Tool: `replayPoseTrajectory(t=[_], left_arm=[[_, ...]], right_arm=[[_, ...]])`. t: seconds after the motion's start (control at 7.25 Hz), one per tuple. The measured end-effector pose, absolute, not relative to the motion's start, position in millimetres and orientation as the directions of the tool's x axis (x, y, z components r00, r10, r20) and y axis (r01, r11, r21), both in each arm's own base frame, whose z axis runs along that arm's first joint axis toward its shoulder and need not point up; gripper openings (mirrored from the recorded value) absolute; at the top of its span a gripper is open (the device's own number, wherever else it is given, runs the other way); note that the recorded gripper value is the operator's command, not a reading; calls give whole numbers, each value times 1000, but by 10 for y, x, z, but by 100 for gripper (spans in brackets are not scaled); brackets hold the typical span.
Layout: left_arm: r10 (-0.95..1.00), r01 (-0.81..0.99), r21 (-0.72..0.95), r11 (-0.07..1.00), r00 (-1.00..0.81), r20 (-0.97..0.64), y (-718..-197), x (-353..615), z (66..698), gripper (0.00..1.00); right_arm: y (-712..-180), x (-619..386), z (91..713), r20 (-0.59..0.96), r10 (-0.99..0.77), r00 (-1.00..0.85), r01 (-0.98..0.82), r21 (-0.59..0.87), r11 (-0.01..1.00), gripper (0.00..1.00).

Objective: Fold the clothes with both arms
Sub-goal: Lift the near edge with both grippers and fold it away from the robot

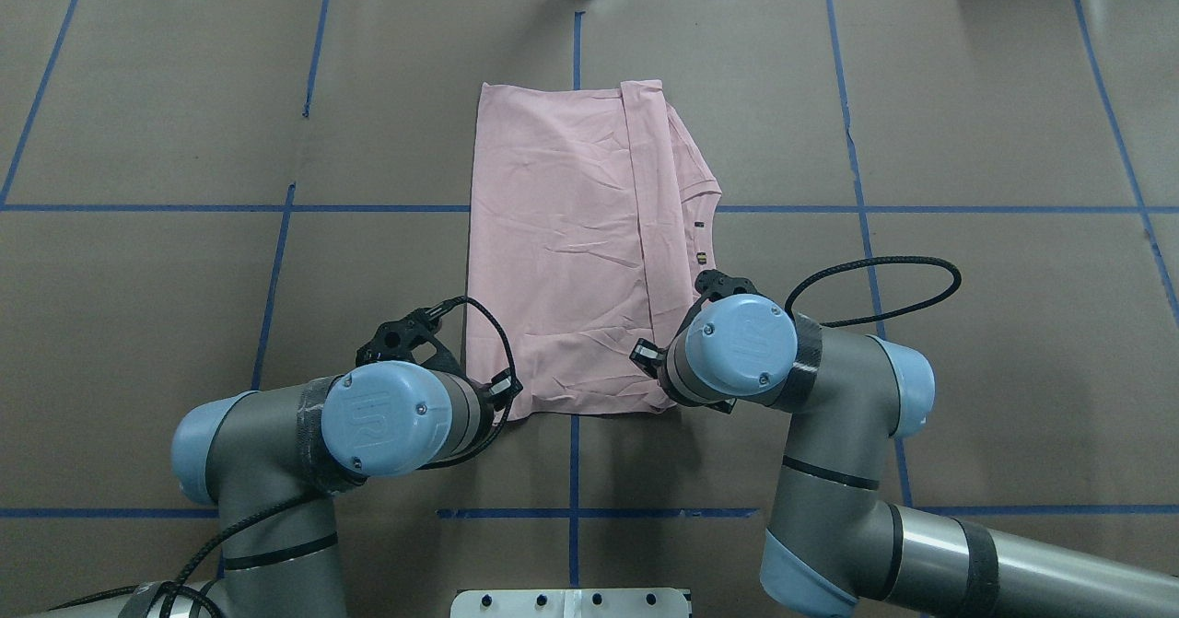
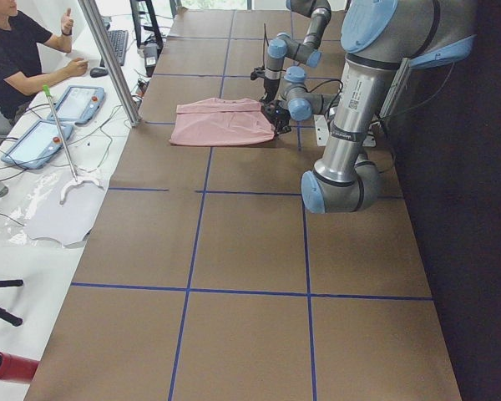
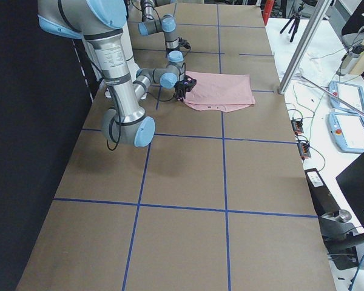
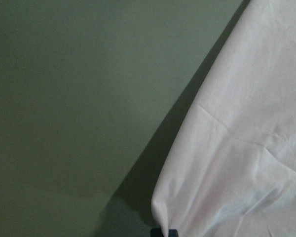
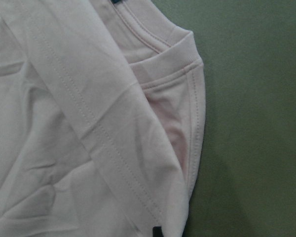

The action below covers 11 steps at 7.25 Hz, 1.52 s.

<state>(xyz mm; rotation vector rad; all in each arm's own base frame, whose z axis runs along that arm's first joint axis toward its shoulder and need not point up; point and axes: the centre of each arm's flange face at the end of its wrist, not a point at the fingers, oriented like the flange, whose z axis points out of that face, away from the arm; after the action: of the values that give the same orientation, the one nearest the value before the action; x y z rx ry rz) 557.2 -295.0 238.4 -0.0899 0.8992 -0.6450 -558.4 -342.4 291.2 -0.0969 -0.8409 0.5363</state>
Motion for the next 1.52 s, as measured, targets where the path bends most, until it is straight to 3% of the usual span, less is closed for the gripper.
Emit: replayPoseTrajectory(t=[0.41, 1.1, 1.52], left_arm=[[-537, 470, -317, 824, 470, -700, -2873, 5496, 2304, 0], [-452, 341, -307, 889, 536, -713, -2001, 5149, 1830, 0], [-480, 387, -310, 868, 499, -722, -2283, 4933, 1762, 0]], right_arm=[[-3368, -5315, 2775, 715, 478, 510, -396, -298, 868, 0], [-2753, -4910, 2580, 764, 422, 488, -282, -319, 905, 0], [-2981, -4915, 2398, 794, 391, 466, -291, -280, 915, 0]])
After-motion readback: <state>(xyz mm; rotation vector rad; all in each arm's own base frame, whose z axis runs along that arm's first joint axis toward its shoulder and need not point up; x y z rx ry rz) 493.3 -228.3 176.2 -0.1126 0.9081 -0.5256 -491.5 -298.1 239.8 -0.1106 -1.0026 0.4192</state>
